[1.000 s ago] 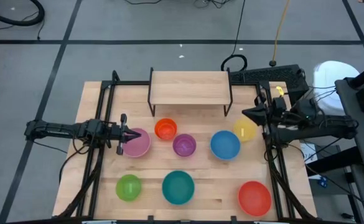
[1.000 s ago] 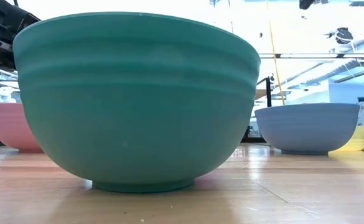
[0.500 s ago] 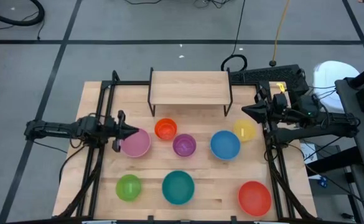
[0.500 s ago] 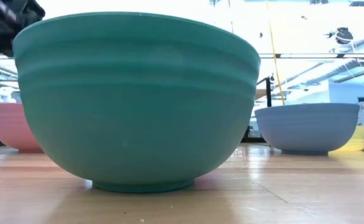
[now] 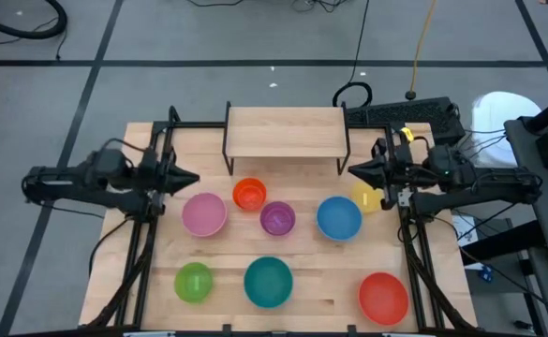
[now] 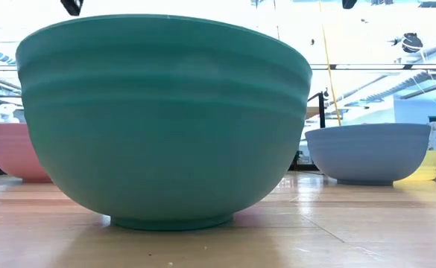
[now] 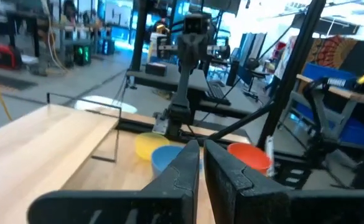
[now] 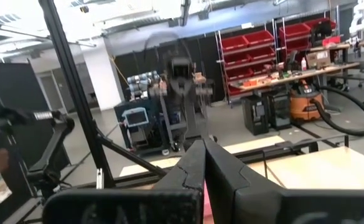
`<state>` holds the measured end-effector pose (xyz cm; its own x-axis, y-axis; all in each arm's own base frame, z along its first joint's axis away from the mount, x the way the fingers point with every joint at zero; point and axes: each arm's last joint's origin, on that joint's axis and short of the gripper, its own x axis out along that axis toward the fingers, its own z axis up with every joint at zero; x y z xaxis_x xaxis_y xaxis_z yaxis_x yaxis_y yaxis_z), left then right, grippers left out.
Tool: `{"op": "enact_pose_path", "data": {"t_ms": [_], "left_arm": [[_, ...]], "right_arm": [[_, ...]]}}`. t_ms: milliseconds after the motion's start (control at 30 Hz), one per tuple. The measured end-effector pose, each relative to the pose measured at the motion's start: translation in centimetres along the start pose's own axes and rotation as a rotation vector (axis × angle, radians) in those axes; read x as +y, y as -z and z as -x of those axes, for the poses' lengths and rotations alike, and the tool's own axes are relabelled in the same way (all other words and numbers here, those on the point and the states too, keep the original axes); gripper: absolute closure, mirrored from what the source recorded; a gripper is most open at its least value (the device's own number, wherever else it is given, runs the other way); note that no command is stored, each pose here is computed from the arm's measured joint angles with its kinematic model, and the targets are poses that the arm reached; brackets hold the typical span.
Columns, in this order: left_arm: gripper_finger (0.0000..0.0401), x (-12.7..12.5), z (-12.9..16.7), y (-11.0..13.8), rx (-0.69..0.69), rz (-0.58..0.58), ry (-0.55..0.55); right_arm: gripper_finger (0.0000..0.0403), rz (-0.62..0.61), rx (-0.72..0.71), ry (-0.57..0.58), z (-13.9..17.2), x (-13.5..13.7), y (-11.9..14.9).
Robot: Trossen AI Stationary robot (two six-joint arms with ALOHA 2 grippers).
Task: Place and stack bowls onto a shelf
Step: Put the blue bowl on the shelf
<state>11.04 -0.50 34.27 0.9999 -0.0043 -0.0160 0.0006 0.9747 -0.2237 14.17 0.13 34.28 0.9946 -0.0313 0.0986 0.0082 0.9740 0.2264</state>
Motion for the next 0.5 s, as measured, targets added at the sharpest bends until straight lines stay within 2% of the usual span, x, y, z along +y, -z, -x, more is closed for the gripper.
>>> {"op": "enact_pose_path", "data": {"t_ms": [133,267,400,500], "left_arm": [[0.037,-0.8,-0.4,-3.2,0.019,-0.033,0.004],[0.037,-1.2,-1.3,-4.6,0.033,-0.08,0.005],[0.037,-1.2,-2.9,-4.2,0.082,-0.095,-0.011],[0.037,-1.0,-4.6,-2.4,0.164,-0.105,-0.039]], "right_arm": [[0.0403,-0.003,0.022,0.005,-0.5,0.0,0.3],[0.0403,-0.022,0.047,0.011,-1.0,-0.1,0.7],[0.0403,-0.054,0.122,0.087,-1.5,-0.3,1.7],[0.0403,-0.067,0.187,0.139,-2.2,-0.1,2.8]]}}
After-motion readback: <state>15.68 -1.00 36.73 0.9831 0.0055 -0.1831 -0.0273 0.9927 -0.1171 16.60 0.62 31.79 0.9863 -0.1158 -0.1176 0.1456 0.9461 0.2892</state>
